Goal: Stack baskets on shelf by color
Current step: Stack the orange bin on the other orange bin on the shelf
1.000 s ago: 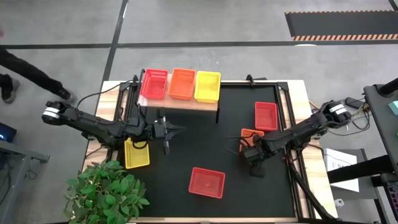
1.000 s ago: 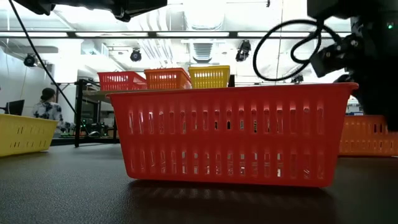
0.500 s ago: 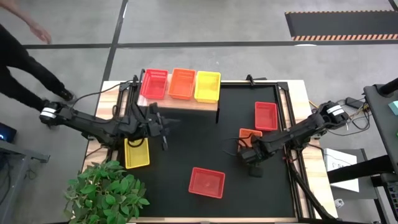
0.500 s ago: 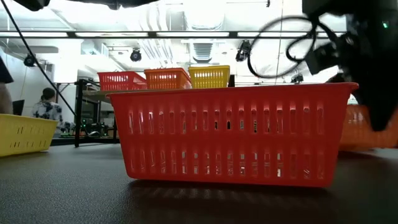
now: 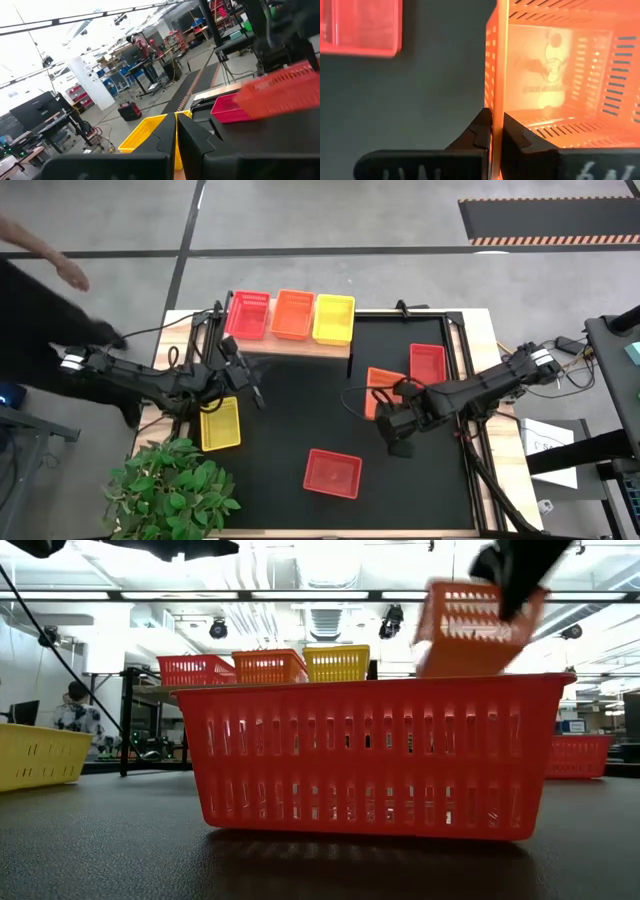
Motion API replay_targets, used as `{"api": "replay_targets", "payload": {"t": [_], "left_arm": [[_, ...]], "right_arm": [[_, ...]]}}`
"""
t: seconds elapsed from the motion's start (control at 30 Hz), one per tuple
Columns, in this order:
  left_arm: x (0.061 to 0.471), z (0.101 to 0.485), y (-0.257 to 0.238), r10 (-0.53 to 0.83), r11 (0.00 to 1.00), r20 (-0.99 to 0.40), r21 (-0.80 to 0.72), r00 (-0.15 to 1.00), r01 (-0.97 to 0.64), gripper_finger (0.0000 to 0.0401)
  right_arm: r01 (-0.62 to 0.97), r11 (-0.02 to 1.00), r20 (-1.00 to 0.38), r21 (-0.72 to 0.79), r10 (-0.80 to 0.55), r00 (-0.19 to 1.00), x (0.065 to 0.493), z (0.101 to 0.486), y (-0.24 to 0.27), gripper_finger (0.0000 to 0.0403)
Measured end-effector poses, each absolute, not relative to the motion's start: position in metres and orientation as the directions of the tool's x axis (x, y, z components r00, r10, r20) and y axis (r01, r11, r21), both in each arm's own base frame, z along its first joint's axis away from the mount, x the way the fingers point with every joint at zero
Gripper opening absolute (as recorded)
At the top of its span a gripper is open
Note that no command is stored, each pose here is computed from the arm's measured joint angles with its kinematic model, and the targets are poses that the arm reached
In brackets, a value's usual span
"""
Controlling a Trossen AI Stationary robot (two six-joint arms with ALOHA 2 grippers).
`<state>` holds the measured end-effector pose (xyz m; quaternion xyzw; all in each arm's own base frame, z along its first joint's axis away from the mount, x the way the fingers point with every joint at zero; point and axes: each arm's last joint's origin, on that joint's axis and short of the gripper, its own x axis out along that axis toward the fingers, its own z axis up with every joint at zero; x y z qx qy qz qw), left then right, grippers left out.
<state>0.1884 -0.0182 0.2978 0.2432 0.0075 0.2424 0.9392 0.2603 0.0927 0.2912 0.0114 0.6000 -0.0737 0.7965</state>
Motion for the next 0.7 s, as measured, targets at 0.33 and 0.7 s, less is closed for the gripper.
{"api": "replay_targets", "payload": {"t": [0.33,0.7], "left_arm": [[0.187,0.295,-0.018,0.459,0.763,0.078,0.475,0.885,-0.438,0.0000],[0.182,0.300,-0.017,0.460,0.762,0.102,0.464,0.882,-0.451,0.0000]], "right_arm": [[0.133,0.937,-0.775,-0.323,-0.342,0.531,0.277,0.364,0.074,0.0008],[0.252,0.906,-0.518,-0.341,-0.404,0.754,0.332,0.389,0.005,0.0008]]}}
